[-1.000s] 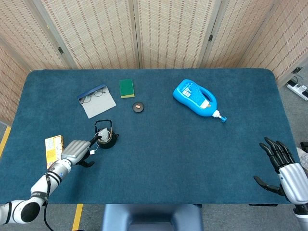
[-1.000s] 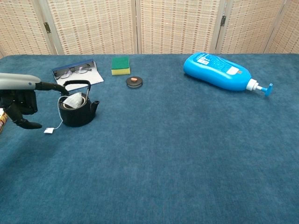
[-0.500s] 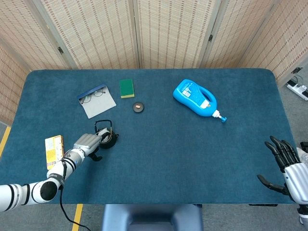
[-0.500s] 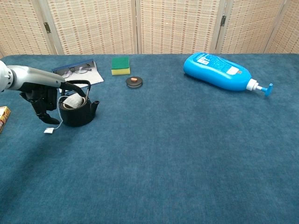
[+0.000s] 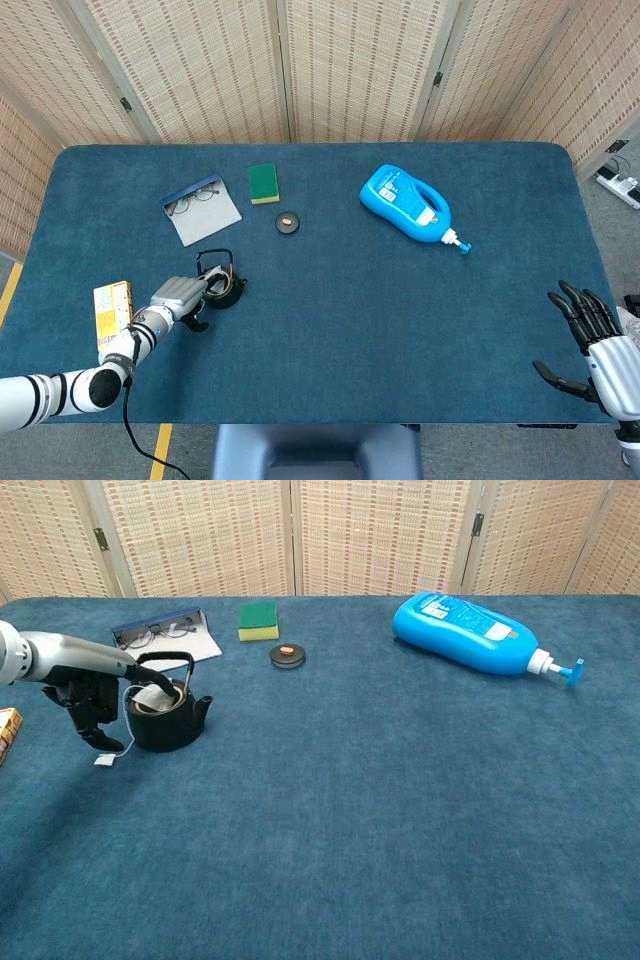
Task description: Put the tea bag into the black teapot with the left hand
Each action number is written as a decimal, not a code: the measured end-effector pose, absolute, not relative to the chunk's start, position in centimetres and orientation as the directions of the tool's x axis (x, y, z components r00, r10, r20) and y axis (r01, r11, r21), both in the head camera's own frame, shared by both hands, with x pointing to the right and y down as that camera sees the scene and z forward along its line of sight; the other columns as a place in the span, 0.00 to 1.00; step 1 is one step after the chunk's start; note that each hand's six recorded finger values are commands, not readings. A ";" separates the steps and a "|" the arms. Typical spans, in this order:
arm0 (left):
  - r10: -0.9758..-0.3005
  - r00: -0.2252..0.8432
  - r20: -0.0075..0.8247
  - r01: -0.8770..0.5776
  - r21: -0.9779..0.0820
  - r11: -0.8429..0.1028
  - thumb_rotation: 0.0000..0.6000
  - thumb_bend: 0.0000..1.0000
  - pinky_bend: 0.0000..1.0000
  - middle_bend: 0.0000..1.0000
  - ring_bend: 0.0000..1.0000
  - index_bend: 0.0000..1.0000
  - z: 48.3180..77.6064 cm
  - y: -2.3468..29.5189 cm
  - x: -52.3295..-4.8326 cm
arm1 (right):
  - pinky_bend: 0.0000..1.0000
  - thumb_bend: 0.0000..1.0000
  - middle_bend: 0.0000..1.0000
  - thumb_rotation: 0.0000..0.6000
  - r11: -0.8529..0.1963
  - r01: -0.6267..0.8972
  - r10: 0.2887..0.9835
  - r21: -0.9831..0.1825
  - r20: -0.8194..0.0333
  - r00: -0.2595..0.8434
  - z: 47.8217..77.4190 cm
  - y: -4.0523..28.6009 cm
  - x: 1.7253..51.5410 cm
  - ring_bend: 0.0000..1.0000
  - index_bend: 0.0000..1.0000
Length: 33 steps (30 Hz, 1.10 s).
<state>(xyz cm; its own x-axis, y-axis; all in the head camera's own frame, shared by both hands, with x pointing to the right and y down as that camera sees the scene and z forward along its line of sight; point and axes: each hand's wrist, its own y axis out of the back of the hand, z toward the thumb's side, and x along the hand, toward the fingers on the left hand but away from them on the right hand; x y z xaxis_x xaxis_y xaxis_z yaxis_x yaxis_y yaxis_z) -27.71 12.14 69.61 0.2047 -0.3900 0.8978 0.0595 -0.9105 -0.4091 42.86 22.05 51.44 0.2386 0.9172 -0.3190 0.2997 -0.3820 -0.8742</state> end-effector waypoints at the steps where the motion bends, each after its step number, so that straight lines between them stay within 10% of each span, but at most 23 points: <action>1: -0.389 0.203 0.899 0.059 -0.408 -0.911 1.00 0.36 1.00 1.00 1.00 0.01 69.7 12.2 -27.8 | 0.00 0.25 0.00 1.00 -0.381 0.300 0.918 -0.874 -0.318 0.238 51.4 22.0 42.9 0.00 0.00; 19: -0.358 0.219 0.908 0.043 -0.376 -0.926 1.00 0.36 1.00 1.00 1.00 0.02 72.0 13.6 -27.7 | 0.00 0.25 0.00 1.00 -0.375 0.299 0.920 -0.877 -0.313 0.236 51.3 22.1 42.9 0.00 0.00; 33: -0.501 0.259 0.826 0.004 -0.520 -0.854 1.00 0.36 1.00 1.00 1.00 0.00 65.6 12.4 -27.7 | 0.00 0.25 0.00 1.00 -0.377 0.299 0.917 -0.877 -0.308 0.252 51.1 22.3 42.7 0.00 0.00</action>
